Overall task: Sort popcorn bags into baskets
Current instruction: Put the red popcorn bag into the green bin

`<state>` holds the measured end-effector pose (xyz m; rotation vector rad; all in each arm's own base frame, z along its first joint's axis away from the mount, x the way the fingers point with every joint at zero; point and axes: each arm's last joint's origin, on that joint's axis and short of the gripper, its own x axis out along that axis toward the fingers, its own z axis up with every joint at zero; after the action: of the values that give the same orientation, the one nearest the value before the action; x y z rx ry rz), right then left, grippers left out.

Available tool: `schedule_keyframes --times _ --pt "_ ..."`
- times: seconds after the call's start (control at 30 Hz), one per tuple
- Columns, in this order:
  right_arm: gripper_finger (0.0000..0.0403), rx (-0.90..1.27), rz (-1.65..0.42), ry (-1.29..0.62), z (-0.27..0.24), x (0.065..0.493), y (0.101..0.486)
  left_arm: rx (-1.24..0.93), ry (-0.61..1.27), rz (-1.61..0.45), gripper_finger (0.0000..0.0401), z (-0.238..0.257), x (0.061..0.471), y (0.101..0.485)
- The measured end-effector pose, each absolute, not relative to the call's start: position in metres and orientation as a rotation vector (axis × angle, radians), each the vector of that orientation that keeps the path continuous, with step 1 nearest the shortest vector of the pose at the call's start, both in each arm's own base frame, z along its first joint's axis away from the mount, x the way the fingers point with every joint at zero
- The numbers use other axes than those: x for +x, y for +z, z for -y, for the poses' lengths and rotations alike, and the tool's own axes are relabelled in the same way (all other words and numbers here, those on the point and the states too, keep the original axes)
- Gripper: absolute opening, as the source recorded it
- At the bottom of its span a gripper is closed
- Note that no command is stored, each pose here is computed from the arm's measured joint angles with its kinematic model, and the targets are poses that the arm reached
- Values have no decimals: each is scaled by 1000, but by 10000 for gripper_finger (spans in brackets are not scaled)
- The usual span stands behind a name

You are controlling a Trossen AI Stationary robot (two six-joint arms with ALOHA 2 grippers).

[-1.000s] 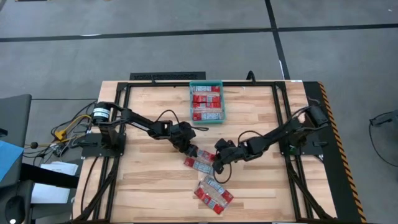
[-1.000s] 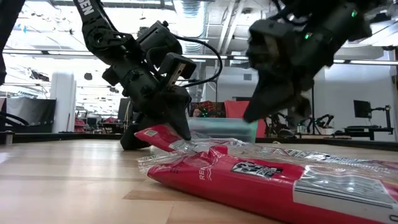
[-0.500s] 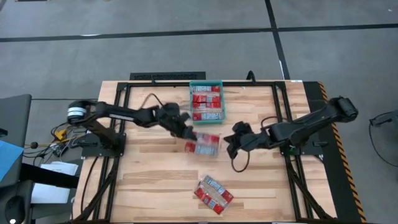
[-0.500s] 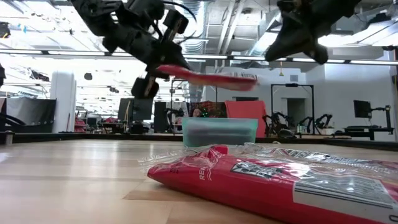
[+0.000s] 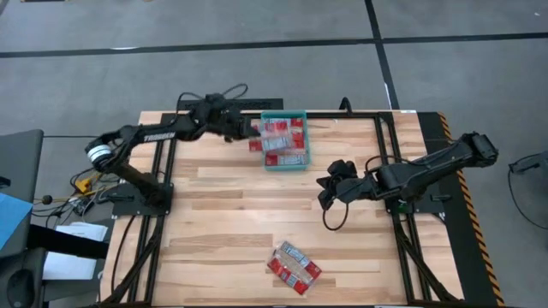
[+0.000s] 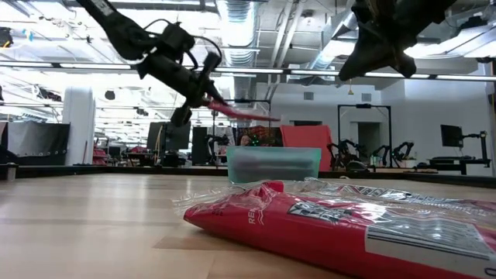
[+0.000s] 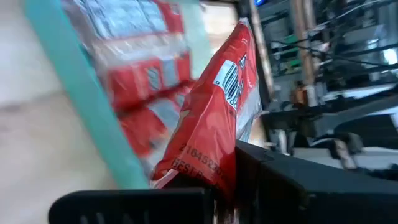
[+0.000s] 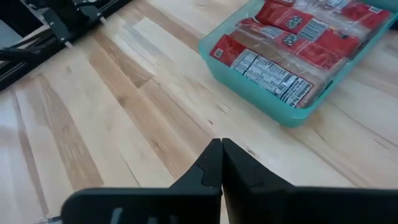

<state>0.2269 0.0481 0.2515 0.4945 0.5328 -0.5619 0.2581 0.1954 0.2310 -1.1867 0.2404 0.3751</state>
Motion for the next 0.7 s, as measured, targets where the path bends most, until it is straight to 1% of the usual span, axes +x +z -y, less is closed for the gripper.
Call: schedule_keyframes --times 0.13,0.33,0.47,0.7 --pt "20 482 -537 -568 -45 227 251 -1152 406 -307 5 -227 266 225" --pt "34 475 -546 -582 -41 226 252 -1115 400 -397 5 -260 292 216" --pt "32 476 -546 -585 -41 226 252 -1116 407 -401 10 -271 305 209" --pt "20 474 -547 -584 -41 226 252 -1114 455 -407 12 -274 311 202"
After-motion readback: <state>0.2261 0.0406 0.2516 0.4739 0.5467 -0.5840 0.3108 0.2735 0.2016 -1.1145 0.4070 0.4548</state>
